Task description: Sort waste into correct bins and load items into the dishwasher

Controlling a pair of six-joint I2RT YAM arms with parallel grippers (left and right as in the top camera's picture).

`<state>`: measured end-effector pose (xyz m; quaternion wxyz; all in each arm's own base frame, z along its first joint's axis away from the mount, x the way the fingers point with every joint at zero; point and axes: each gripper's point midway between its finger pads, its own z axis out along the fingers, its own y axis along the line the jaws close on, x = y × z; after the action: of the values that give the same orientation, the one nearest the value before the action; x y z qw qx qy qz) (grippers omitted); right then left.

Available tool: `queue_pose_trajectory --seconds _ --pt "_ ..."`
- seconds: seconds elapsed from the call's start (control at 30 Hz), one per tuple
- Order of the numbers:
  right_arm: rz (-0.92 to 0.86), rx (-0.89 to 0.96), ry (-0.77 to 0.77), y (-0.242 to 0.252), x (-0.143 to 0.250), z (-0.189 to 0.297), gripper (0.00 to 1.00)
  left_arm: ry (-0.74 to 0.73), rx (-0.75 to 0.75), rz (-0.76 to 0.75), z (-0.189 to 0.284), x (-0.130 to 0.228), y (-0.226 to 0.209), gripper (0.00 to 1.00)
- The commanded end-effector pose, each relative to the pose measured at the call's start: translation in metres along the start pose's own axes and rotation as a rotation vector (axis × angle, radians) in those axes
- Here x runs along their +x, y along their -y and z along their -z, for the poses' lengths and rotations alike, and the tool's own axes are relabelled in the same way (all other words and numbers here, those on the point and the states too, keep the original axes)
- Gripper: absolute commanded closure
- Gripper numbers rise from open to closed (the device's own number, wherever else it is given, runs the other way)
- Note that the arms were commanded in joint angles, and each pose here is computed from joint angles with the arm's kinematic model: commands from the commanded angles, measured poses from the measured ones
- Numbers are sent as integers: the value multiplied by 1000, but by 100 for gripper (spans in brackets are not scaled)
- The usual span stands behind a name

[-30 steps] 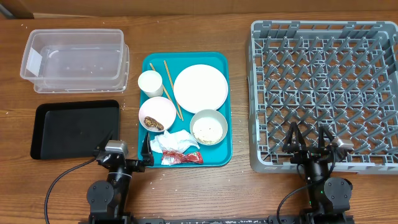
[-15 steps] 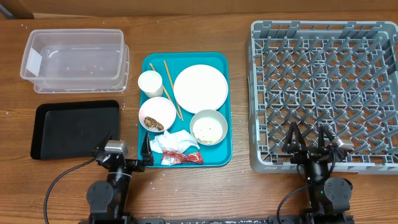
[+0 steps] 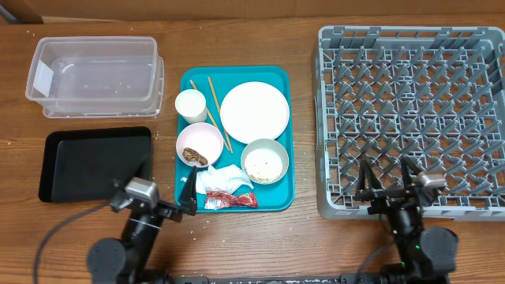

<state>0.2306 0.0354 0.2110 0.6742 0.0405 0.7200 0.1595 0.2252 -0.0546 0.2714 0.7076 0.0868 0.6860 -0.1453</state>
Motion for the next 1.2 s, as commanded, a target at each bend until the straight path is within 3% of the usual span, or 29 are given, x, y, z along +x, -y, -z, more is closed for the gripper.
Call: queue_pose_trajectory --seconds 0.0,0.23,0.4,0.57,0.73,0.87,1.0,1.17 --pt "75 -49 29 -23 -47 16 0 -36 29 -16 -6 -45 8 0" --pt "85 -20 -87 -35 -87 22 0 -288 32 81 -42 -85 2 0" --pt "69 14 -230 -37 -96 9 0 -505 14 163 -70 -91 -7 0" --pt "46 62 -423 -33 -90 -11 0 -784 -4 257 -97 -71 -18 0" --pt "16 79 -580 -31 -76 -31 0 -898 -13 303 -131 -46 -33 0" --pt "-21 10 -660 -41 -59 -43 0 -983 24 428 -150 -14 -29 0" --pt "-48 -34 -709 -47 -48 -48 0 -1033 169 413 -163 8 -14 4" --pt "-53 -40 -720 -48 -45 -50 0 -1150 52 335 -160 37 -14 10"
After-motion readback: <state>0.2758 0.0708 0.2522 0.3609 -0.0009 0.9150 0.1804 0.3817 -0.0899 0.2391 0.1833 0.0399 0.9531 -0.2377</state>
